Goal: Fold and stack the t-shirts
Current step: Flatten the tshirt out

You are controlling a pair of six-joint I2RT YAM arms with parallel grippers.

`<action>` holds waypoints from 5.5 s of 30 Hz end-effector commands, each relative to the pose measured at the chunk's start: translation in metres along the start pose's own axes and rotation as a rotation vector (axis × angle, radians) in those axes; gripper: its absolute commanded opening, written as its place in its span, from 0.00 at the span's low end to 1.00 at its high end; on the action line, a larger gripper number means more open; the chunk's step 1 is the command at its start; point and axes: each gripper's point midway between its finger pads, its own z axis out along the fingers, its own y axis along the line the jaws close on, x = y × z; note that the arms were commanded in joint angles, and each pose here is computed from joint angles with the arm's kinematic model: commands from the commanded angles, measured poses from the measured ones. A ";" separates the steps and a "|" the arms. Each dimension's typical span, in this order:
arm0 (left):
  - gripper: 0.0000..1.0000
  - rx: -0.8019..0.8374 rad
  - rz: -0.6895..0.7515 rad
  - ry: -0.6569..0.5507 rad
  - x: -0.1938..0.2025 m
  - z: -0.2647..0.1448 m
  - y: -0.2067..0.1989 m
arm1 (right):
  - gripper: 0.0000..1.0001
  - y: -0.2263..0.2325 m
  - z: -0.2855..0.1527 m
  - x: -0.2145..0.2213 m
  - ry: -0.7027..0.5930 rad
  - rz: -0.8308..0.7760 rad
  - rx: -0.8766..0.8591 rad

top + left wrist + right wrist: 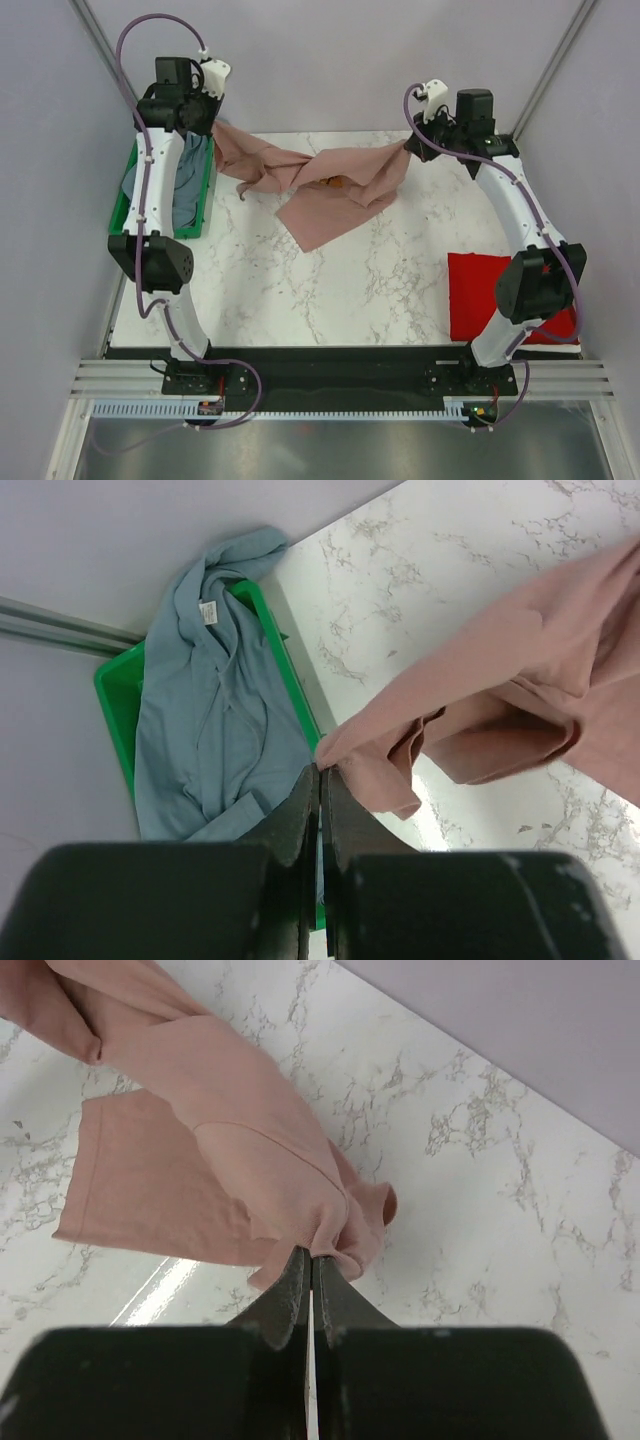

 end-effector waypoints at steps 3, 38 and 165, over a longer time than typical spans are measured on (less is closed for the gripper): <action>0.02 -0.060 0.027 -0.156 -0.045 -0.053 0.013 | 0.00 0.004 -0.044 -0.052 -0.144 -0.049 0.047; 0.02 0.350 -0.048 0.345 0.162 0.030 -0.111 | 0.00 0.040 -0.039 0.074 0.128 0.073 -0.058; 0.02 -0.091 0.059 -0.392 -0.080 -0.173 -0.007 | 0.00 0.018 -0.236 -0.157 -0.378 -0.095 0.352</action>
